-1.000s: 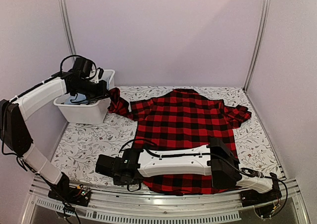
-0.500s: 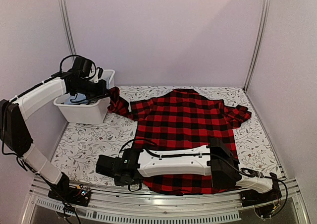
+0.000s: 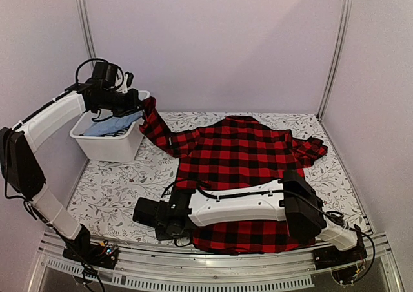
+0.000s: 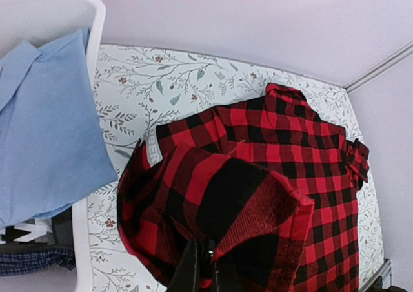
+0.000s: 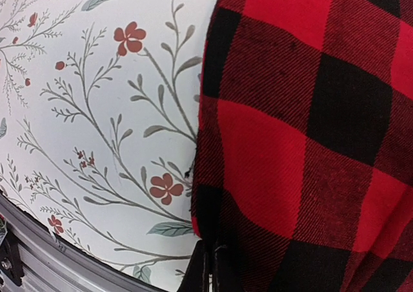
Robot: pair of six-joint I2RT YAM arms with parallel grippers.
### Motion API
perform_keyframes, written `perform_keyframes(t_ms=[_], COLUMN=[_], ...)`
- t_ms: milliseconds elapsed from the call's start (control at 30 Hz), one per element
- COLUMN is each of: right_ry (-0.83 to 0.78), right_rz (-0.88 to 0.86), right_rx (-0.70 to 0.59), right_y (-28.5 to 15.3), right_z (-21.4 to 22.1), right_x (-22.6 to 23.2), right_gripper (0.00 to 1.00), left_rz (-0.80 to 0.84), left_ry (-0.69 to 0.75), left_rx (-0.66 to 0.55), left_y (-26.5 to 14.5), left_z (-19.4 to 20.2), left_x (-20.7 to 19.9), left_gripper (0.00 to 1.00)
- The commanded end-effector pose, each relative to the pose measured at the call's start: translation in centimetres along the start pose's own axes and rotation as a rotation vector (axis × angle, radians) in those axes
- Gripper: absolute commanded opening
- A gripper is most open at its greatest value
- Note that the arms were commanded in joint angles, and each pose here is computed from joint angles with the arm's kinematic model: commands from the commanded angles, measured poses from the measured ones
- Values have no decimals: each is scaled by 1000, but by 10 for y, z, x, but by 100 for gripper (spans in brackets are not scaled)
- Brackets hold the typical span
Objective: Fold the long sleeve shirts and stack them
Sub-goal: Pick up the corner of the shirt from the center of the board, then fold the flattened shirt at the center of the board.
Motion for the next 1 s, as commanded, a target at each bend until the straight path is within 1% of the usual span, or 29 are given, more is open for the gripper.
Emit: perform_keyframes(t_ms=[0,133,333,533,633,967], right_ry=[49,100,189,303,335,364], right_rz=[-94,-112,-101,-67,-42,13], right_rx=[-60,-92,-134,-139,-134,-113], right_y=[-46,-64,-82,-88,-86,-87], right_z=[-33,-47,-55,-47,-37,-9], right_x=[9,-2,-32,-83,-107,-139], right_gripper=[0,0,0,0,0,0], left_rz=[60,127,221,333,372,470], left_ry=[29,53,103,118,130,128], left_rx=[-128,-181,-261,-299,-316,-376], left_y=[-6,-2,2,18,25,40], left_z=[-48,-74,-105,-115,-120,-130], left_x=[-10,-28,-71,-130,-159,-235], left_gripper=[0,0,0,0,0,0])
Point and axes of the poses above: each gripper's point midway between its finger pads, its own y axis out along the fingers, its own x axis along the line the jaws close on, z = x × y, the point moved 2 cm from there along -y, back along the fingers, and after that the axes turned 15 degrees about y, right-handed, at the moved point
